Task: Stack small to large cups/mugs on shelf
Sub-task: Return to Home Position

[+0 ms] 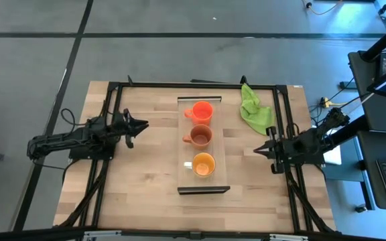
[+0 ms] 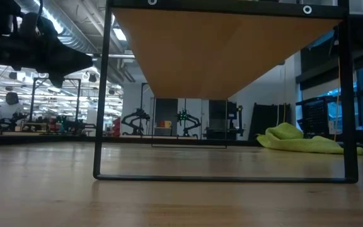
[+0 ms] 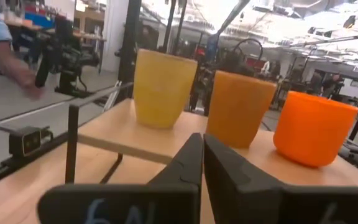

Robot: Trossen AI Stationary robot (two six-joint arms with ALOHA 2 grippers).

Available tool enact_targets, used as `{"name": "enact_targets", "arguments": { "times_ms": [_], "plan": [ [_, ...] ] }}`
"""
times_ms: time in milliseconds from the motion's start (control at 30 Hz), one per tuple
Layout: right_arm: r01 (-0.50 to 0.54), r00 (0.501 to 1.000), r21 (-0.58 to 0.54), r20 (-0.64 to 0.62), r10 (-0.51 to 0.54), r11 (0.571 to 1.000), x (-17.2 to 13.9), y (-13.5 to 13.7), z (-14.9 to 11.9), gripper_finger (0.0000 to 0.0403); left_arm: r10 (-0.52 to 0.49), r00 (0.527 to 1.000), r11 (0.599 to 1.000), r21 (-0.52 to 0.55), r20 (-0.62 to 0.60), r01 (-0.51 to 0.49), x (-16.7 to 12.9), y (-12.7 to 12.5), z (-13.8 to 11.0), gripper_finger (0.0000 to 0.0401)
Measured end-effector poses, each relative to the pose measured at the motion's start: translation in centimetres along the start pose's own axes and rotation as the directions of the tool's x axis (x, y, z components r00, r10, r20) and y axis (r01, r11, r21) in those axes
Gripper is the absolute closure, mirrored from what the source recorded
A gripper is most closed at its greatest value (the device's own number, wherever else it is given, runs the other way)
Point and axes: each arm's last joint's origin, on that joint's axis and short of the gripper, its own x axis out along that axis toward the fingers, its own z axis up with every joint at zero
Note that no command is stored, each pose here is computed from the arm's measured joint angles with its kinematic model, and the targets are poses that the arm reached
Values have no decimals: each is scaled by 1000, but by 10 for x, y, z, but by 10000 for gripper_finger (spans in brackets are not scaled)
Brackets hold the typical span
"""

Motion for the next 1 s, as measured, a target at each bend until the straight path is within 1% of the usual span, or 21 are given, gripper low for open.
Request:
{"name": "enact_targets", "arguments": {
  "times_ms": [100, 1000],
  "plan": [
    [-4, 1000, -8, -15, 4, 1000, 0, 0, -2, 386, 2, 1000, 1000, 18, 1, -2, 0, 0, 0, 327],
    [-4, 1000, -8, -13, 4, 1000, 0, 0, -1, 386, 2, 1000, 1000, 19, 1, -2, 0, 0, 0, 327]
  ]
}}
